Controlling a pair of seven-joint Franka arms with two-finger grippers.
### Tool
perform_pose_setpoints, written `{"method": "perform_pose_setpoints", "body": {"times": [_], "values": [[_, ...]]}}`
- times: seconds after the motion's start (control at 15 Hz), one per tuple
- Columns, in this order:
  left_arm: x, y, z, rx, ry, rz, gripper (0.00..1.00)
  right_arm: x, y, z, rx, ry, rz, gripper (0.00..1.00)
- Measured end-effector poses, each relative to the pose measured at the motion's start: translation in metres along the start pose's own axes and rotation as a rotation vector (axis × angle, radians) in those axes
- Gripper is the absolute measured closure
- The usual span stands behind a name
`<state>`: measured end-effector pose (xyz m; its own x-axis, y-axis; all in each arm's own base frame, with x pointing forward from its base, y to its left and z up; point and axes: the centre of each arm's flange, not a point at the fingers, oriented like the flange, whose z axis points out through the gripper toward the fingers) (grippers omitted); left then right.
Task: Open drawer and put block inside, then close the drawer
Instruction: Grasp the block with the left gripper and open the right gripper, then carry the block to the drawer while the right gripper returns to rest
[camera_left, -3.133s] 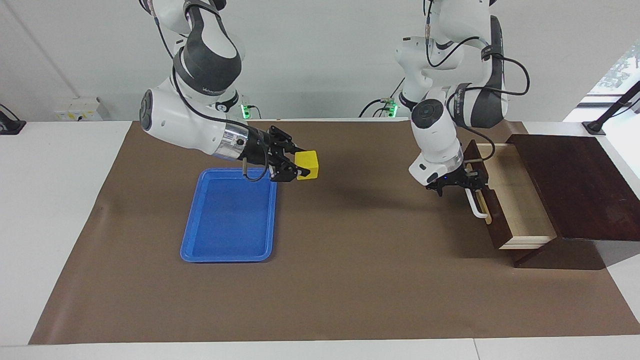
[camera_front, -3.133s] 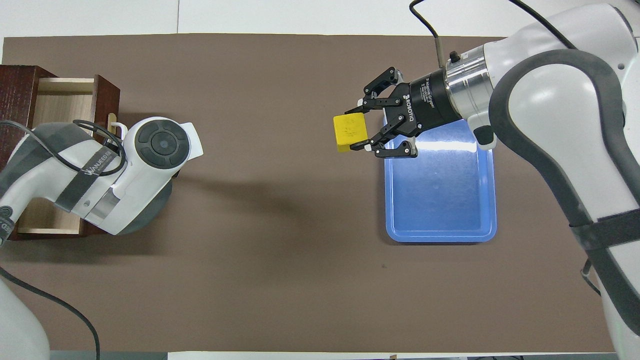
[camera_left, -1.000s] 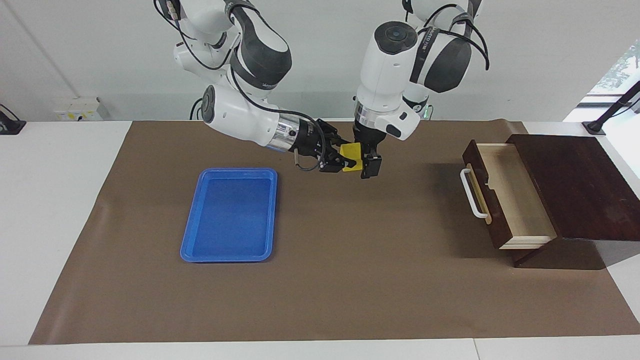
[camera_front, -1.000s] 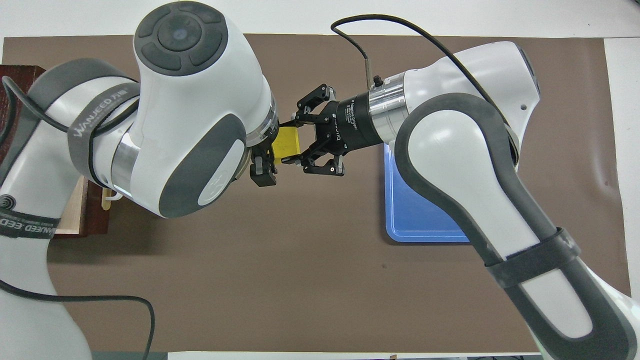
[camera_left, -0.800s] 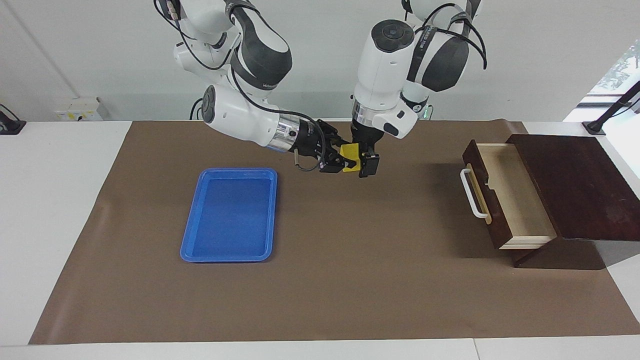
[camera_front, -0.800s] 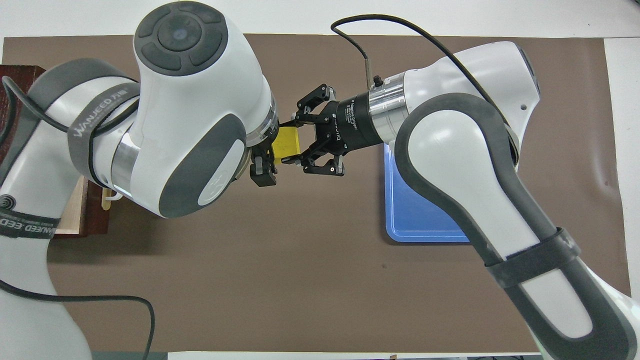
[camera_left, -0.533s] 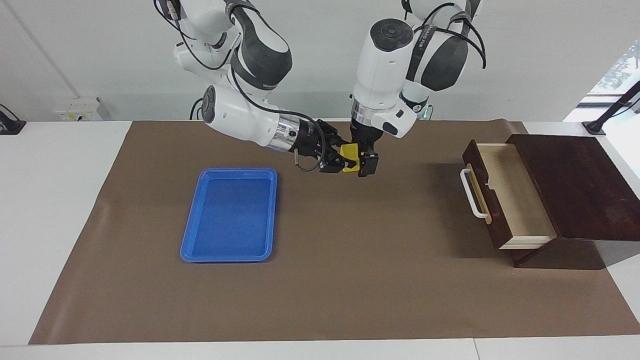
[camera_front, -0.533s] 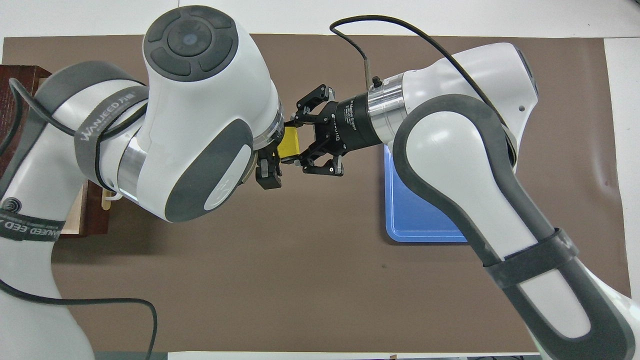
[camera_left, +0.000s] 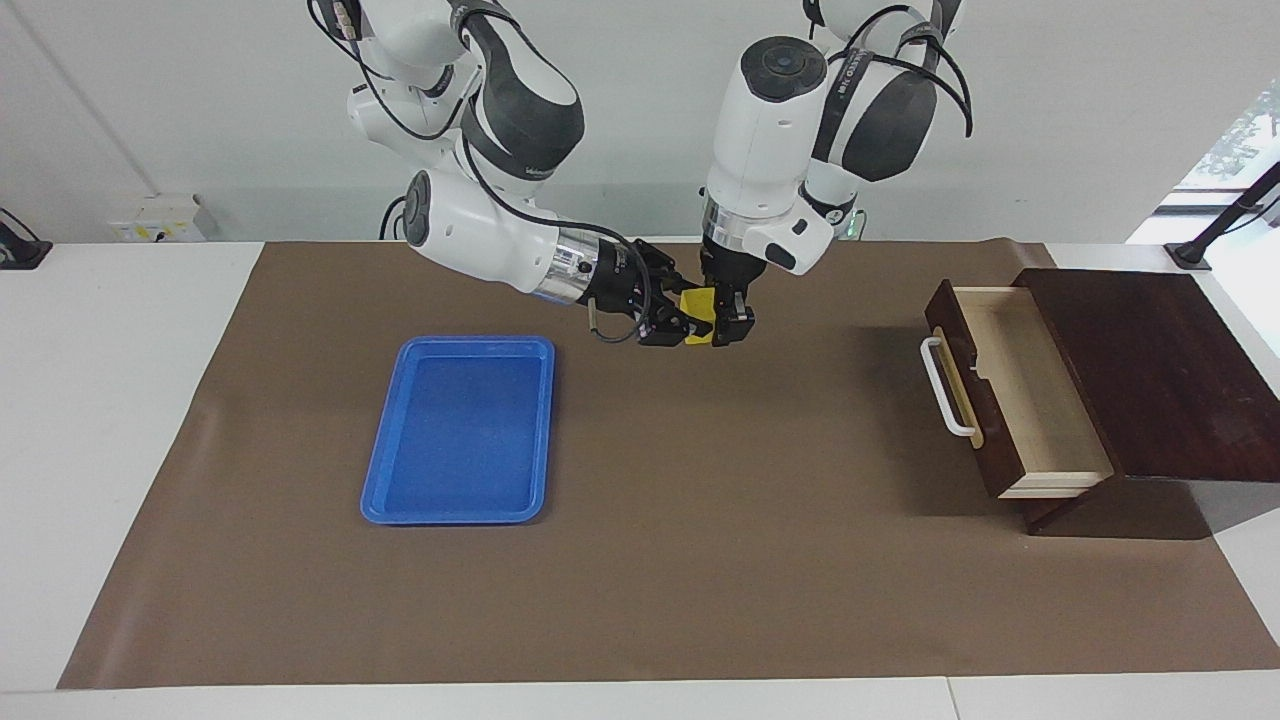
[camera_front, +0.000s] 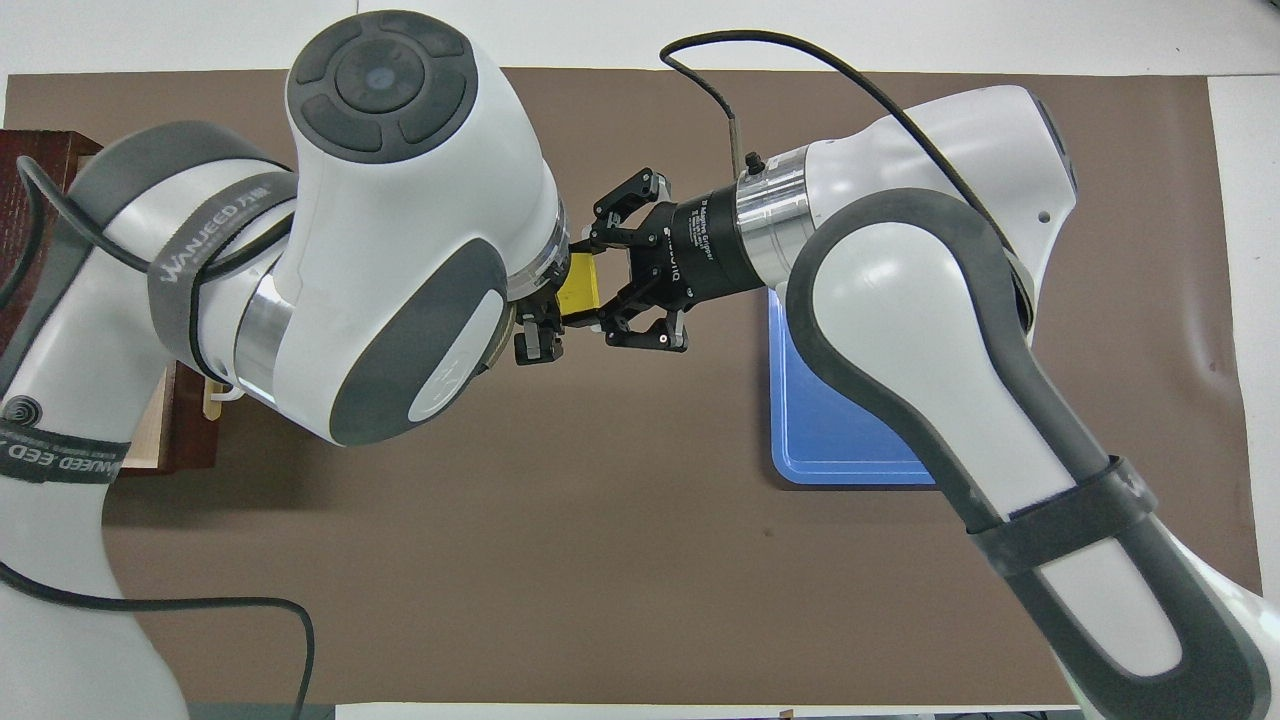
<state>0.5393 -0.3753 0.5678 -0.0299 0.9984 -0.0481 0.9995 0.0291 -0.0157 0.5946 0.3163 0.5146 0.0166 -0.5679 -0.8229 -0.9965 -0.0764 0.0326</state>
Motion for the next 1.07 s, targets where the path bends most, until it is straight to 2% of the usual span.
{"method": "perform_pose_setpoints", "body": {"times": [0.53,0.6,0.67,0.87,1.07], "values": [[-0.0003,-0.0002,-0.0015,-0.002,-0.001,0.001,0.45,-0.001,0.0003,-0.0013,0.002,0.0,0.0,0.45],[-0.0004,-0.0002,-0.0018,-0.002,-0.002,-0.002,0.45,-0.0009,0.0001,-0.0014,0.003,-0.001,0.018,0.41],[-0.0001,0.0001,-0.0023,-0.004,-0.002,-0.006,0.45,-0.0011,0.0001,-0.0015,0.004,-0.001,0.043,0.32],[0.0013,0.0015,-0.0041,-0.008,-0.004,-0.01,0.45,-0.0017,0.0002,-0.0021,0.005,-0.001,0.064,0.0],[0.0049,0.0044,-0.0053,-0.016,0.002,-0.015,0.45,-0.0004,-0.0012,-0.0056,0.012,-0.002,0.07,0.0]]}}
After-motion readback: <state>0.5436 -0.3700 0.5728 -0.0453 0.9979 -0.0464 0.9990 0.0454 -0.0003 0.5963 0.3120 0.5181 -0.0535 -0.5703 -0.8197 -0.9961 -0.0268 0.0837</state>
